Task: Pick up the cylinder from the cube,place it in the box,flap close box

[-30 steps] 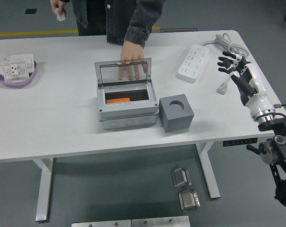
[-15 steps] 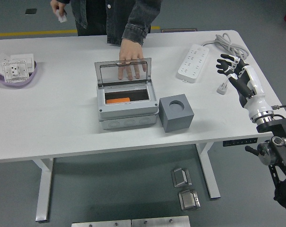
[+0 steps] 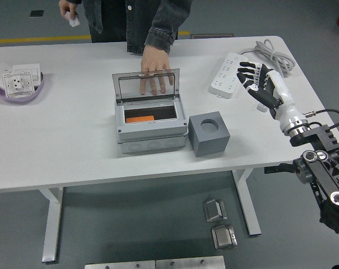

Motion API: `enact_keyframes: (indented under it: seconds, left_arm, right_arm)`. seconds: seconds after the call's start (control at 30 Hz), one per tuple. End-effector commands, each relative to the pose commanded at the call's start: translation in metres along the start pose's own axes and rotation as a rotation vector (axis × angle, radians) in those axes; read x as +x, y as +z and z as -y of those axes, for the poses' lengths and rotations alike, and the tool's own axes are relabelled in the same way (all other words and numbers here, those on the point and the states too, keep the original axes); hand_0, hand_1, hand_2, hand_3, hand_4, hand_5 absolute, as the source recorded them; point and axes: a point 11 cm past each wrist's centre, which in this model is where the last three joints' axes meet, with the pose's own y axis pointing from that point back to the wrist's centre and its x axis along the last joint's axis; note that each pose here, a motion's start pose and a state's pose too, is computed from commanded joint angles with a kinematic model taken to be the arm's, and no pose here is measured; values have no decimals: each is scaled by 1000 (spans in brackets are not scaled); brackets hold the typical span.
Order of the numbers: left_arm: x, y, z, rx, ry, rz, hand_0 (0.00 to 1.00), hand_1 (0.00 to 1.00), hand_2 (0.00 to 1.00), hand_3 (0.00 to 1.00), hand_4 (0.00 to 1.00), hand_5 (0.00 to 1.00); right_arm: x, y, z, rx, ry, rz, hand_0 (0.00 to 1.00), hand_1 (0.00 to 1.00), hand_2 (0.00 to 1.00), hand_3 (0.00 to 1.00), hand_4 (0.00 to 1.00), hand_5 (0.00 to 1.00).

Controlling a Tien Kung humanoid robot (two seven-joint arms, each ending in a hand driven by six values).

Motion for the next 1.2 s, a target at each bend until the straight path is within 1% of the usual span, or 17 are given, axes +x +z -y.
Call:
enact_keyframes:
  seconds: [0.17,0.3,0.37,0.4,0.43,0.57,0.67,0.77,0.9,1.07,1.2]
  left_arm:
    - [2,1,0,-2,4,4,711,682,710,881,802,461]
    - [3,2,0,-2,6,7,711,682,710,881,802,460]
    - [4,2,0,-2,8,8,711,682,710,881,802,460]
    - [4,2,0,-2,8,9,711,682,710,881,802,460]
    - [5,3,0,-2,9,9,711,682,710,881,802,459]
    - [8,3,0,-2,14,11,711,682,710,881,802,459]
    - [10,4,0,-1,19,12,711,682,711,881,801,459]
    - [12,5,-1,-3,22,14,711,682,711,881,801,459]
    - [14,9,-1,-10,25,15,711,682,711,881,801,459]
    - [16,9,-1,-8,28,16,711,682,711,881,801,459]
    - [17,11,-1,-9,30,19,711,682,711,881,801,459]
  right_arm:
    - [-9,-4,27,-25,-72,-105,759,739,744,759,792,518]
    - [-15,-10,48,-38,-108,-170,760,741,747,761,793,526]
    - [-15,-13,59,-46,-121,-207,760,741,747,761,793,526]
    - [-14,-15,62,-47,-123,-216,760,741,747,761,793,526]
    - [-14,-17,67,-51,-127,-234,779,749,751,765,794,527]
    - [-10,-28,87,-57,-128,-283,779,749,751,765,794,527]
    - [-16,-40,100,-48,-142,-313,789,754,752,767,782,499]
    - [-30,-52,111,-35,-171,-343,789,754,752,767,782,499]
    - [-51,-61,120,-27,-211,-375,788,753,752,768,779,499]
    - [-76,-66,125,-22,-265,-416,789,753,751,768,778,496]
    - [-100,-67,126,-19,-316,-438,789,753,751,768,778,496]
